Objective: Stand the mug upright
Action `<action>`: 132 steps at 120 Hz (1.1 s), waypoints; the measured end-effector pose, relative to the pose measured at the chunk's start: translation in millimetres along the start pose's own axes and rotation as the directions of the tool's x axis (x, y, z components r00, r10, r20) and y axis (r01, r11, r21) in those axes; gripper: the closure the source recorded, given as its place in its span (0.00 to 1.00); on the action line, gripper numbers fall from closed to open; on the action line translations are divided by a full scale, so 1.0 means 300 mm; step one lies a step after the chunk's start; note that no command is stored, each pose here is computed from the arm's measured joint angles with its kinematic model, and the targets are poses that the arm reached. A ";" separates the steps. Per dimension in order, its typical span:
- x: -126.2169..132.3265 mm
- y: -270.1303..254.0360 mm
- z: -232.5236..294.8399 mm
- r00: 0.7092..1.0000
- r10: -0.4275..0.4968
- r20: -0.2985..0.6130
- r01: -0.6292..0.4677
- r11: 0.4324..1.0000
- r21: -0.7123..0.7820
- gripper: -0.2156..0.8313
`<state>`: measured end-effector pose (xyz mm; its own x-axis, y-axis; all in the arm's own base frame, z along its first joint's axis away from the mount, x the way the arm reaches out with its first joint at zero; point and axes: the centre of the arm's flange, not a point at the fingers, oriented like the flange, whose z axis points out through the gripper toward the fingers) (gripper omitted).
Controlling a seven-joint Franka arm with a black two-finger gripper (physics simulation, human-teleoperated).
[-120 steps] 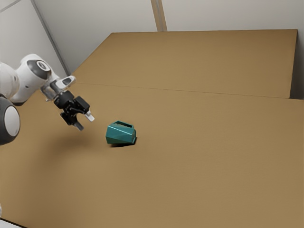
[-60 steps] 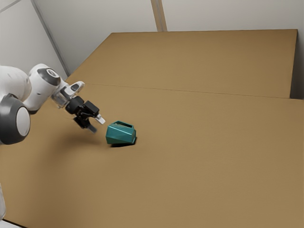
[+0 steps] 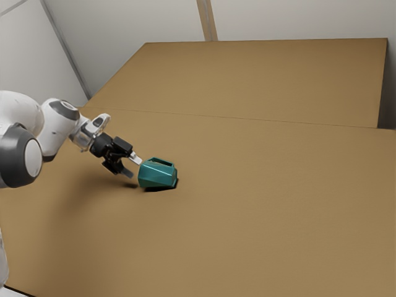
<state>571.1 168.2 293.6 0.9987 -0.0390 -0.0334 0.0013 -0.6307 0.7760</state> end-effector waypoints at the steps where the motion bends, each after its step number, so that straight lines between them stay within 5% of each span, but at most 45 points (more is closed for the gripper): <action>1: 0.001 -0.001 0.001 1.000 0.000 -0.001 0.000 1.000 -0.001 0.21; 132: 0.073 0.030 0.120 0.995 0.066 -0.071 -0.072 0.994 -0.077 0.21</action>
<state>591.1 133.6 277.1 0.9977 -0.0255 0.0632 -0.0666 -0.5647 0.8226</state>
